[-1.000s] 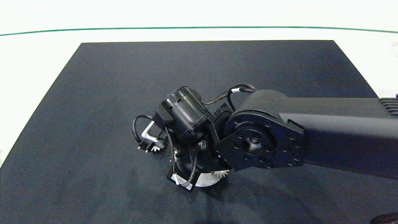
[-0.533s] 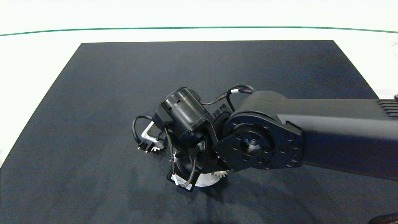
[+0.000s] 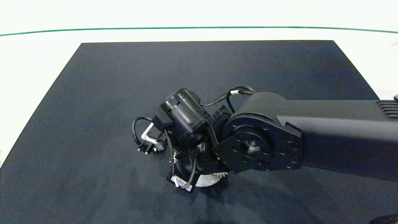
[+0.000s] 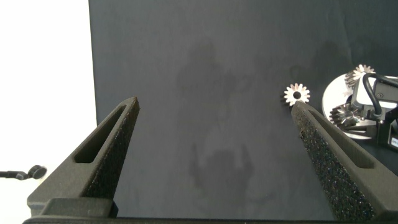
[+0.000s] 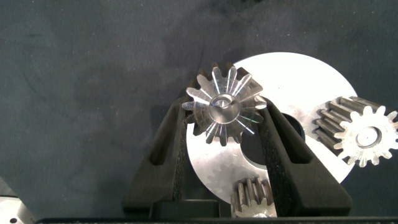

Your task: Remove an incorrectly installed larger gear and replace it with the correct smaller gear

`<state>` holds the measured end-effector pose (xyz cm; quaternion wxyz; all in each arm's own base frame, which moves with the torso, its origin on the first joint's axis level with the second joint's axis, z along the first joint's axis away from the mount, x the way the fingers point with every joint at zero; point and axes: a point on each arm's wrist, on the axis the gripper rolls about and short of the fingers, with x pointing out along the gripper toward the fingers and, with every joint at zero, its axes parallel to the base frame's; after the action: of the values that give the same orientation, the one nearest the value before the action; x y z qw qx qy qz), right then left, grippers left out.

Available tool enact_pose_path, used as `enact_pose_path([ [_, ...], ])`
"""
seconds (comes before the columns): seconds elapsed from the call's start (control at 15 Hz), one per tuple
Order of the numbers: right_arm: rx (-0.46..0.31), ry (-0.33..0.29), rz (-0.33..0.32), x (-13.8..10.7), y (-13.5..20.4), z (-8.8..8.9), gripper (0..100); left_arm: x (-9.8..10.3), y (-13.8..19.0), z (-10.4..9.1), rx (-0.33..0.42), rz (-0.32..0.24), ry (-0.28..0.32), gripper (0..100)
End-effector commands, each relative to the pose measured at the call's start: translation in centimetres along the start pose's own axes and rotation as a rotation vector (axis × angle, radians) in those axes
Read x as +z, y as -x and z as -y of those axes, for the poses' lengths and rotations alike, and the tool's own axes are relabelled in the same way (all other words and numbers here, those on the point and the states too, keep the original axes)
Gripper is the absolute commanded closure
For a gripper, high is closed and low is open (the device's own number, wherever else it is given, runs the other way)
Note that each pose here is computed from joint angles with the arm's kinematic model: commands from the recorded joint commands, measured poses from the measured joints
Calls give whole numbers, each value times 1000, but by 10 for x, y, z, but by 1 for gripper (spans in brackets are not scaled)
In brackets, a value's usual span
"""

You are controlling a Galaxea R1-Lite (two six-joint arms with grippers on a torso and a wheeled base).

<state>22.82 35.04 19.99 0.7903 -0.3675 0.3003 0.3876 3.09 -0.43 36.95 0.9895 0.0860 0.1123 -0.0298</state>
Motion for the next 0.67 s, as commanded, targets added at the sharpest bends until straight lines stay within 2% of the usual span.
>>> enact_pose_path([
  [0.07, -1, 4, -9, -2, 0, 0, 75, 0, -1, 0, 1, -7, -3, 0],
  [0.67, -7, -7, -5, -4, 8, 4, 75, 0, -2, 1, 1, -10, -4, 0],
])
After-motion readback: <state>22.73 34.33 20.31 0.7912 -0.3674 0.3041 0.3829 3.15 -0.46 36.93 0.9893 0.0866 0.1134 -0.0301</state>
